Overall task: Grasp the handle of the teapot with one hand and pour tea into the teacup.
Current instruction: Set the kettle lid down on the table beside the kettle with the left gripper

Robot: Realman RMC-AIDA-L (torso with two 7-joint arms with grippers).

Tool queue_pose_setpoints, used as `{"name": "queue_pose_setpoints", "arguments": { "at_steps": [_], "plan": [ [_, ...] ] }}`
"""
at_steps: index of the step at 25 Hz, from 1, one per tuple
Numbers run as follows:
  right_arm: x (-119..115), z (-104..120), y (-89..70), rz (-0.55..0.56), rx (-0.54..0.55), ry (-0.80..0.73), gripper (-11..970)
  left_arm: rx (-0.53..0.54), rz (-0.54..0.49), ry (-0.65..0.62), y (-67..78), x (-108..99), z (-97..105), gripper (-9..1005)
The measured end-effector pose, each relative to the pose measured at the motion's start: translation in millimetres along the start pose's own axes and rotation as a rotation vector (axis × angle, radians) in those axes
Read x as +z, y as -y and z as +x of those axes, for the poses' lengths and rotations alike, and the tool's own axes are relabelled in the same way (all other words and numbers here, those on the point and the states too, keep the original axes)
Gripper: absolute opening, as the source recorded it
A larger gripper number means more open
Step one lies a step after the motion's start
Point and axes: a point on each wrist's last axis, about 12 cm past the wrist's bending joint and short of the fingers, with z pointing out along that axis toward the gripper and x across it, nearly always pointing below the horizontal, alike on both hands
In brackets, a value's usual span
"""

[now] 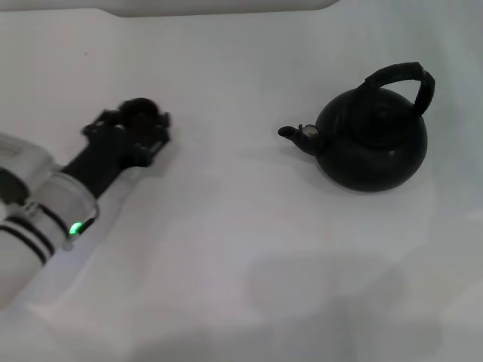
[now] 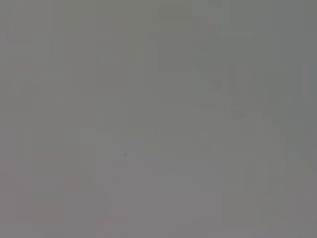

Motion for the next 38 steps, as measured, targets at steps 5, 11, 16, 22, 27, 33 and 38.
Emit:
{"name": "queue_pose_setpoints", "arguments": {
  "at_steps": [5,11,16,22,27,33,38],
  "plan": [
    [0.0,0.0,0.0,0.000,0.000,0.000,865,0.089,0.134,-0.057,18.4,10.8,0.3,703],
    [0.0,0.0,0.0,0.000,0.000,0.000,865,0.159,0.224,-0.086,28.6,9.6,4.5,702],
    [0.6,-0.6,0.0,-0.001,-0.001,0.001,865,0.160,0.232,-0.088,30.2,7.6,6.2,702],
    [1.6,-1.6,-0.4,-0.004,-0.003,0.003,865,0.163,0.240,-0.100,32.5,4.4,10.2,702],
    [2.6,-2.3,-1.8,-0.010,-0.005,0.005,865,0.160,0.238,-0.111,32.6,-0.1,14.3,702],
    [3.1,-2.8,-2.5,-0.013,-0.005,0.007,865,0.158,0.238,-0.117,33.4,-1.8,16.2,701],
    [3.7,-3.7,-3.9,-0.016,-0.003,0.012,864,0.149,0.229,-0.118,32.6,-3.7,17.5,701]
  ]
}}
